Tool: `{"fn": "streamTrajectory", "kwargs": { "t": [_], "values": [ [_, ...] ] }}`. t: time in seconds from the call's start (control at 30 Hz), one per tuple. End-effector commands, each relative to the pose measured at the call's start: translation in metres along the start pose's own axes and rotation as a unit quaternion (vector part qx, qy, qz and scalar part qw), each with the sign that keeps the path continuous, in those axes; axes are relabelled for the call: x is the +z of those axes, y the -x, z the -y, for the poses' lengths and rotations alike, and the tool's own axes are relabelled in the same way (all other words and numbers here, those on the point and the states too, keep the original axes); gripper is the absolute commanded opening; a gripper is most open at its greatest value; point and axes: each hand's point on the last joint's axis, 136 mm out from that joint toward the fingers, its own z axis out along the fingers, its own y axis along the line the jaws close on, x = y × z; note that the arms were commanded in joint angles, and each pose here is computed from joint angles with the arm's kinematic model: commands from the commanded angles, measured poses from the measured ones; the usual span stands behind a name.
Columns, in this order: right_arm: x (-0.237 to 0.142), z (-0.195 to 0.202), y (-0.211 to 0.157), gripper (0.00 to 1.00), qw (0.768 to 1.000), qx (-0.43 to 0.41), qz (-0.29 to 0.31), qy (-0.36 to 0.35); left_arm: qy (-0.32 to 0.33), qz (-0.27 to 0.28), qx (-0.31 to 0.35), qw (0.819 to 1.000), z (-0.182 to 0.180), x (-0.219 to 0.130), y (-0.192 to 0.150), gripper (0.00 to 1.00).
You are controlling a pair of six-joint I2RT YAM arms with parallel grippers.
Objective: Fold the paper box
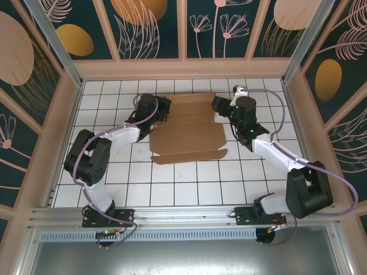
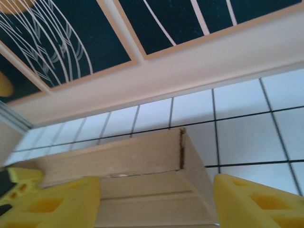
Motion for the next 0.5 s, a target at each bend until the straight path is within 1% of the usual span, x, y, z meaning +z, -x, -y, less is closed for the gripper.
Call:
{"fn": "streamTrajectory", "kwargs": {
  "t": [0.0,0.1,0.17,0.3,0.47],
  "values": [
    [0.001,-0.023,-0.013,0.53,0.979,0.178,-0.068,0.066,0.084,-0.025,-0.023,0.996,-0.054,0.01,-0.016,0.01],
    [0.008,-0.043,-0.027,0.53,0.947,0.289,-0.096,0.106,0.08,-0.029,-0.026,0.996,-0.05,0.014,-0.021,0.03],
    [0.014,-0.053,-0.034,0.54,0.933,0.325,-0.096,0.118,0.072,-0.036,-0.031,0.996,-0.047,0.016,-0.025,0.05],
    [0.031,-0.066,-0.039,0.59,0.928,0.339,-0.08,0.129,0.067,-0.048,-0.033,0.996,-0.044,0.017,-0.032,0.07],
    [0.056,-0.062,-0.051,0.6,0.907,0.393,-0.066,0.136,0.059,-0.061,-0.038,0.996,-0.042,0.016,-0.037,0.07]
  ]
}}
